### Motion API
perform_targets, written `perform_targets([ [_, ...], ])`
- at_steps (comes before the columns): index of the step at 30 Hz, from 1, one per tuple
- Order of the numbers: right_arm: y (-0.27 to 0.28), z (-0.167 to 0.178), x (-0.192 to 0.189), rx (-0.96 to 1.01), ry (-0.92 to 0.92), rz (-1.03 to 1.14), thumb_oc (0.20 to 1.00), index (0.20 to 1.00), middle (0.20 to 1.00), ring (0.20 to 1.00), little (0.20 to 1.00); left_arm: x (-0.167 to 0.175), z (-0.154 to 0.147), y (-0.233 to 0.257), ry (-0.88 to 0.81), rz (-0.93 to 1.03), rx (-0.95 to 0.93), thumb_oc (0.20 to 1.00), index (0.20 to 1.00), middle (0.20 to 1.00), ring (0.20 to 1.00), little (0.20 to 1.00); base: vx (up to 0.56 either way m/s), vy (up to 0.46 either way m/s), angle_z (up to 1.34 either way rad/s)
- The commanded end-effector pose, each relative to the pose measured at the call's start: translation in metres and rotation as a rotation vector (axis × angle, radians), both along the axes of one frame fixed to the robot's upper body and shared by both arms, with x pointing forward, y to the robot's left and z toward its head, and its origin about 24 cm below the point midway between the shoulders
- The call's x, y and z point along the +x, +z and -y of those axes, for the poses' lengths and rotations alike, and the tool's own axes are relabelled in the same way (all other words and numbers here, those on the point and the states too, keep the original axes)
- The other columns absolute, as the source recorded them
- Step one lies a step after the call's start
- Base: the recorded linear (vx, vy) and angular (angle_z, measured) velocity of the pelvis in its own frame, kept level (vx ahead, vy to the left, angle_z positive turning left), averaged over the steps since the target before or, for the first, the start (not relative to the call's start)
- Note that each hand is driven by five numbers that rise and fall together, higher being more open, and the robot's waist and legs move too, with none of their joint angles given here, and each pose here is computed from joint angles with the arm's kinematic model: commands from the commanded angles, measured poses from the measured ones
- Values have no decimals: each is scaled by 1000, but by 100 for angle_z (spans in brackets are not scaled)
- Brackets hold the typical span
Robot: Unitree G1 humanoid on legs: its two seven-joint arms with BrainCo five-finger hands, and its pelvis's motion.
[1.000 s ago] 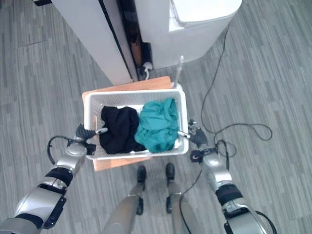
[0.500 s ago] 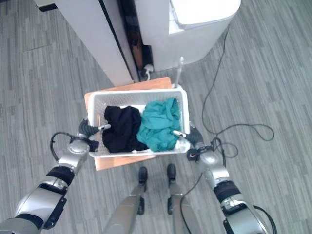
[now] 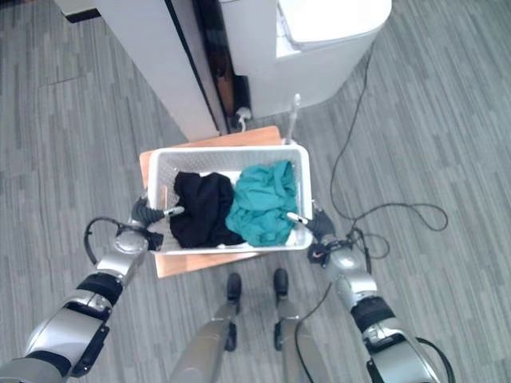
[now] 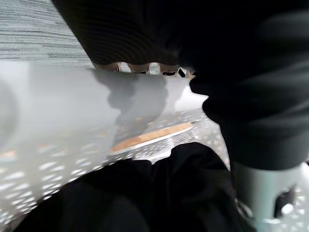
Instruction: Grab the laundry basket,head to the washer,open it,put in the laundry and shut it.
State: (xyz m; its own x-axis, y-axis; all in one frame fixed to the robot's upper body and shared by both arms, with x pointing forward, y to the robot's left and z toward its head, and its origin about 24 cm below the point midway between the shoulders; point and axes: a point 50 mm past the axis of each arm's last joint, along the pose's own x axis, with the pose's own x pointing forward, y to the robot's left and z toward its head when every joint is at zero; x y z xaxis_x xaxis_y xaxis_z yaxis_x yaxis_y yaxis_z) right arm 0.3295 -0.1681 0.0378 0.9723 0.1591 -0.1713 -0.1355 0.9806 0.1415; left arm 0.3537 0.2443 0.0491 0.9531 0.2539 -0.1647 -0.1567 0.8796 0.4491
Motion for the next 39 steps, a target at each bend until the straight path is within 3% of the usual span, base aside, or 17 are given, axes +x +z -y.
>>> perform_targets([
  [1,-4,-3,-10,48,33,18,1000,1000,1000,1000,1000,-2,2,-8,-46,-40,51,200,200,200,200,200,0,0,0],
  [3,1,1,-7,32,28,30,959,959,959,959,959,-1,2,-12,-58,-82,44,200,200,200,200,200,0,0,0],
  [4,4,3,-6,27,28,39,805,805,805,805,805,0,2,-11,-69,-93,56,200,200,200,200,200,0,0,0],
  [5,5,5,-5,20,28,41,385,385,385,385,385,1,2,-10,-80,-104,72,200,200,200,200,200,0,0,0],
  [6,6,7,-4,13,26,44,200,200,200,200,200,2,2,-8,-94,-107,93,200,200,200,200,200,0,0,0],
  [16,19,18,-6,-30,39,107,200,200,200,200,200,8,0,8,-193,-111,341,200,200,200,200,200,0,0,0],
  [19,25,25,-10,-91,54,146,200,200,200,200,200,8,-6,14,-246,-126,523,200,200,200,200,200,0,0,0],
  [26,26,35,-12,-175,13,165,200,200,200,200,200,2,-8,9,-233,-116,495,200,200,200,200,200,0,0,0],
  [39,15,38,-23,-125,-28,145,200,200,200,200,200,-16,14,-1,-320,-33,442,200,200,200,200,200,5,-1,0],
])
